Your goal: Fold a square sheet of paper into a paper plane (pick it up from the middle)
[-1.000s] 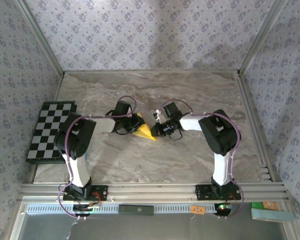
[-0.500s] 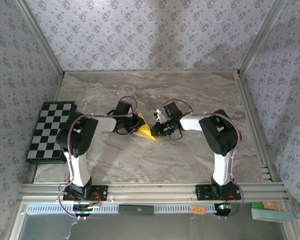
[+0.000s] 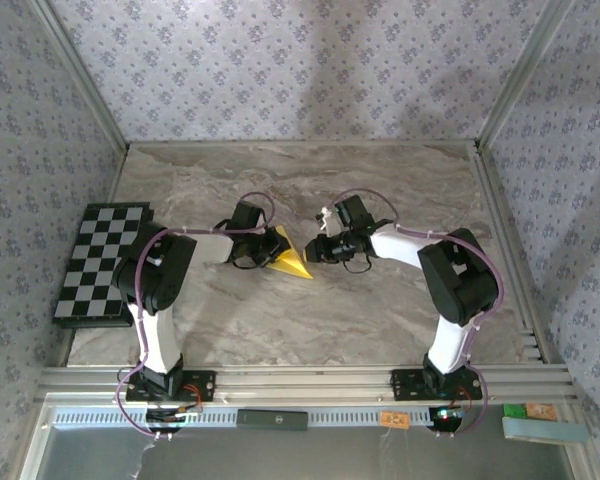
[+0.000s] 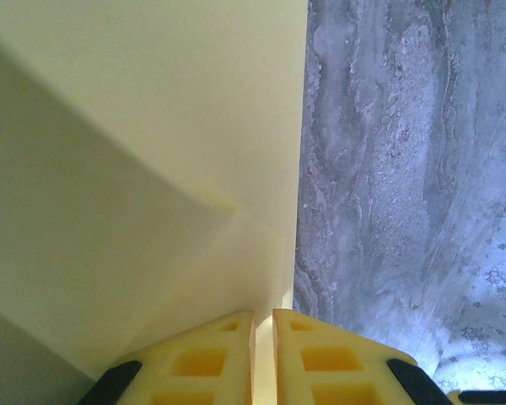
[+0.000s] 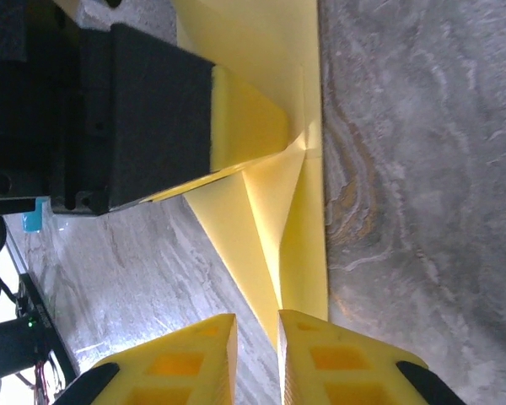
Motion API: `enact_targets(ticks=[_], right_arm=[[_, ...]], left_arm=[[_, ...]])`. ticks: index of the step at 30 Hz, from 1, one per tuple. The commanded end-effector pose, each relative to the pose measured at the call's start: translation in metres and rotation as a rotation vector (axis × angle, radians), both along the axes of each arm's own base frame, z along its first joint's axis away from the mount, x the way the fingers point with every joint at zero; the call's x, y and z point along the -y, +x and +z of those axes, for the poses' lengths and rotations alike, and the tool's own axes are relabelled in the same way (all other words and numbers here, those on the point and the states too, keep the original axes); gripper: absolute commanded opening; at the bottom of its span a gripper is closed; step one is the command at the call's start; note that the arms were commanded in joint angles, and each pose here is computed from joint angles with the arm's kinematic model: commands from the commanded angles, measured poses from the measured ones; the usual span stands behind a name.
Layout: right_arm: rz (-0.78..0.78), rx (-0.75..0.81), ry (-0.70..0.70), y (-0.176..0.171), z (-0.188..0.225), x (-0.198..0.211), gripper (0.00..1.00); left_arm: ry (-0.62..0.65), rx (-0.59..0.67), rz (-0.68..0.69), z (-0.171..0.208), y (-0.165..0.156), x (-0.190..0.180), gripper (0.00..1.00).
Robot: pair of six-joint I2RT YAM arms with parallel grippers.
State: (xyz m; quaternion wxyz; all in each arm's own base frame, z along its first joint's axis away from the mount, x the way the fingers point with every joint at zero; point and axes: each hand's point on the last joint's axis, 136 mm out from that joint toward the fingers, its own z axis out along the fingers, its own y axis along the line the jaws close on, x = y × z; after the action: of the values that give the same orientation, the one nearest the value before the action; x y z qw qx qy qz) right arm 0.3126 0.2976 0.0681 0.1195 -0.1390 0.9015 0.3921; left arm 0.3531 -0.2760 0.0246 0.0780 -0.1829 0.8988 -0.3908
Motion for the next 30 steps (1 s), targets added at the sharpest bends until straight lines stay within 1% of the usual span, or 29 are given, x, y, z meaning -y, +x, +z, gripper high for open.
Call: enact_targets(ticks=[1, 12, 30], right_arm=[[0.034, -0.023, -0.01, -0.005, 0.003, -0.012, 0.19], [0.067, -0.033, -0.09, -0.008, -0.018, -0.027, 0.14], [0.043, -0.058, -0.201, -0.011, -0.044, -0.011, 0.12]], left_arm=[[0.046, -0.051, 0.004, -0.018, -0.006, -0.008, 0.14], [0.04, -0.048, 0.009, -0.015, -0.004, -0.007, 0.14], [0.041, -0.054, 0.015, -0.015, -0.004, -0.007, 0.15]])
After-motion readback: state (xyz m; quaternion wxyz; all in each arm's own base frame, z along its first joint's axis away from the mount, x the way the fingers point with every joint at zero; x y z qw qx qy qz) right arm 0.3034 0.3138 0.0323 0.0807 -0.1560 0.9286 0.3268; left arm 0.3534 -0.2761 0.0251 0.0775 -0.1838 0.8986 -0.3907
